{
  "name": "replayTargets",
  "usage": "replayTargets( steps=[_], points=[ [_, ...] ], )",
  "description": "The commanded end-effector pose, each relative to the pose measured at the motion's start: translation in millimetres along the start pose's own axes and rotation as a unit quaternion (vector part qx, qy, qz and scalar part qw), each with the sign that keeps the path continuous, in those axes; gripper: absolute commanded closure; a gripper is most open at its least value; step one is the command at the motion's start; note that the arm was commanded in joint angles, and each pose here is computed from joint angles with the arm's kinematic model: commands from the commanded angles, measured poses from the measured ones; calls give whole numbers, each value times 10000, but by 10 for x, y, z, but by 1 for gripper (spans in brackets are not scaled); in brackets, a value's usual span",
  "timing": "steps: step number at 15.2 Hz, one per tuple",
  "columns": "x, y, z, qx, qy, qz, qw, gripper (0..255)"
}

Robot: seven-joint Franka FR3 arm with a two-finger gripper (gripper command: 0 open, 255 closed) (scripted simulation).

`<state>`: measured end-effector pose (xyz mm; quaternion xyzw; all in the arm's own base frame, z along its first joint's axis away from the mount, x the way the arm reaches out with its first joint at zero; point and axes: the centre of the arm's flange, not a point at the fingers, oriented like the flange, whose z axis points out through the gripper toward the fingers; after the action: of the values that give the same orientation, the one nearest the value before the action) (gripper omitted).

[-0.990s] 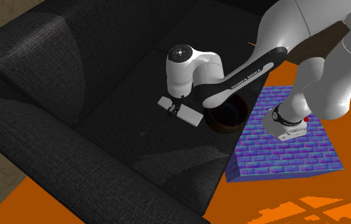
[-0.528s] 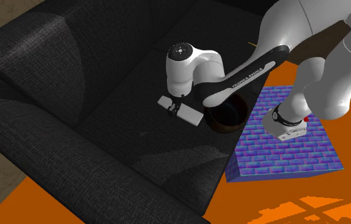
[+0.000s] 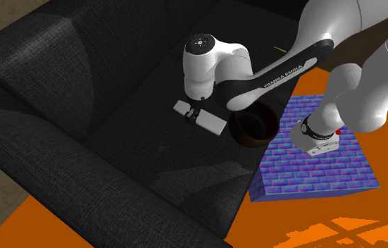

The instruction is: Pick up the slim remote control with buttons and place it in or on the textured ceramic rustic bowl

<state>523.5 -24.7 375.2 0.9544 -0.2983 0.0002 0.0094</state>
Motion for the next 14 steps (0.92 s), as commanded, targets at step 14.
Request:
replayTargets(
  steps=[14],
  points=[
    [15,18,-790,0,-1,-1,10000,255]
  ],
)
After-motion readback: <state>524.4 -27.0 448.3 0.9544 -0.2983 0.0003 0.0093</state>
